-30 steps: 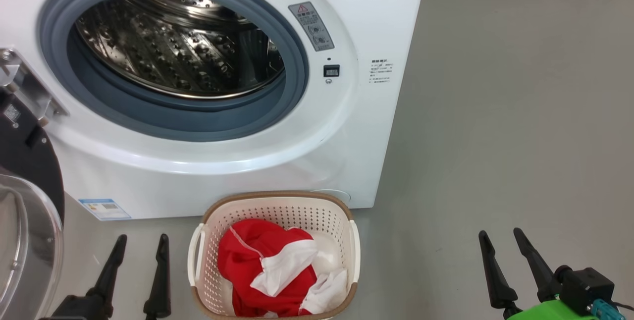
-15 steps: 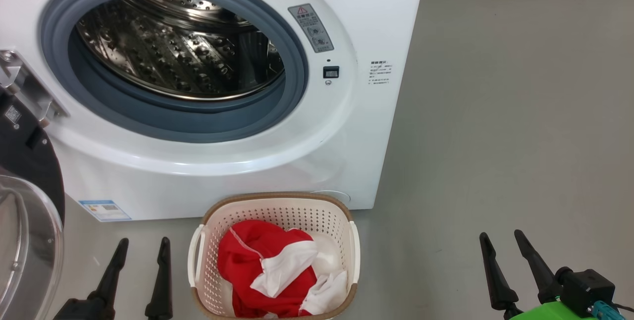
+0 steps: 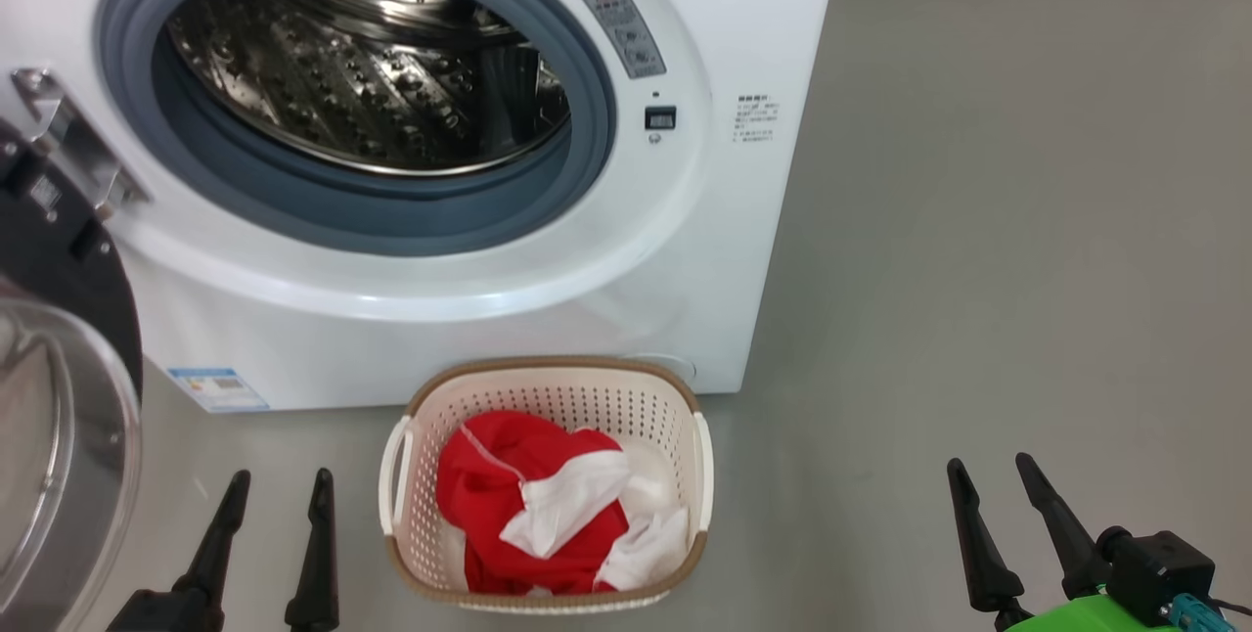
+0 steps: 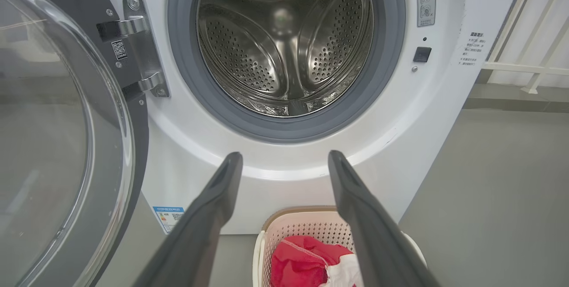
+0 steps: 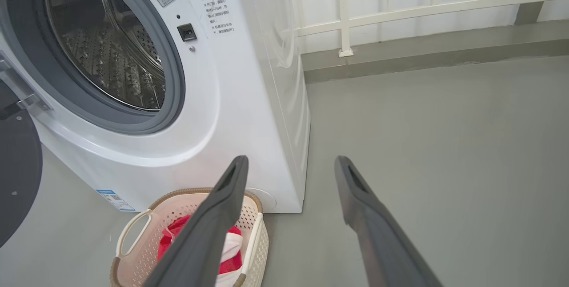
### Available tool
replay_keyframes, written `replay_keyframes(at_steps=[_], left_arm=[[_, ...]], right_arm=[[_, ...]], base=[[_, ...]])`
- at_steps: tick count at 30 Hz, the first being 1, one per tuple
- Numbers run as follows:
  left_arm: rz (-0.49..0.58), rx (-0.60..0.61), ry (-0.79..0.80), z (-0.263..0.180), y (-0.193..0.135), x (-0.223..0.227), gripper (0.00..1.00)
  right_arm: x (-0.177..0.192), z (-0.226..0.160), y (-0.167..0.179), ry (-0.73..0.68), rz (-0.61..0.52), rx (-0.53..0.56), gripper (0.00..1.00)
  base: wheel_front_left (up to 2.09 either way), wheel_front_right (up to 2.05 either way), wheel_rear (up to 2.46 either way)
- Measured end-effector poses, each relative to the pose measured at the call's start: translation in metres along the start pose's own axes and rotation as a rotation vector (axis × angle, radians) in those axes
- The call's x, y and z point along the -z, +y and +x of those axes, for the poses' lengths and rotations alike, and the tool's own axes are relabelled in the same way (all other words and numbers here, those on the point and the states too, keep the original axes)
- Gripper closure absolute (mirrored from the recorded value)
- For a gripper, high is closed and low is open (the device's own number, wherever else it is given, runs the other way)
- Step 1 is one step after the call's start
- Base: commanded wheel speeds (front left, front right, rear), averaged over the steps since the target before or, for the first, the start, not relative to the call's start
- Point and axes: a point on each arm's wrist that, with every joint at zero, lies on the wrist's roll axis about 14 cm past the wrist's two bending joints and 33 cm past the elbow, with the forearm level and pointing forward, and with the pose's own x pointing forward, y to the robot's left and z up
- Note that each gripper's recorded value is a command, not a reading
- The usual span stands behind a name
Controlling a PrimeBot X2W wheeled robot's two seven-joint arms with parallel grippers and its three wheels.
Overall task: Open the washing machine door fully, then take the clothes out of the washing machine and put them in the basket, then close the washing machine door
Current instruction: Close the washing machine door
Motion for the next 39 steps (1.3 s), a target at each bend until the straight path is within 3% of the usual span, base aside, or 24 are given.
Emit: replay_keyframes(at_steps=[12,28,39], left_arm=[[-0.021,-0.005,-0.004,0.000,0.000,-0.001,0.00],[-0.023,-0.011,0.009,-0.001,0.002,0.004,0.00],[-0.030,-0.110,0.022,-0.025,0.031,0.007,0.00]], right_arm=[[0.000,0.000,0.001,0.001,0.000,-0.002,0.00],[0.002,0.002,0.003,0.007,0.000,-0.010,0.00],[0.017,0.014,0.038,0.056,-0.036,-0.124,0.00]], base=[[-1.25,1.25,0.00],[-0.07,0.07,0.00],[0.00,0.00,0.00]])
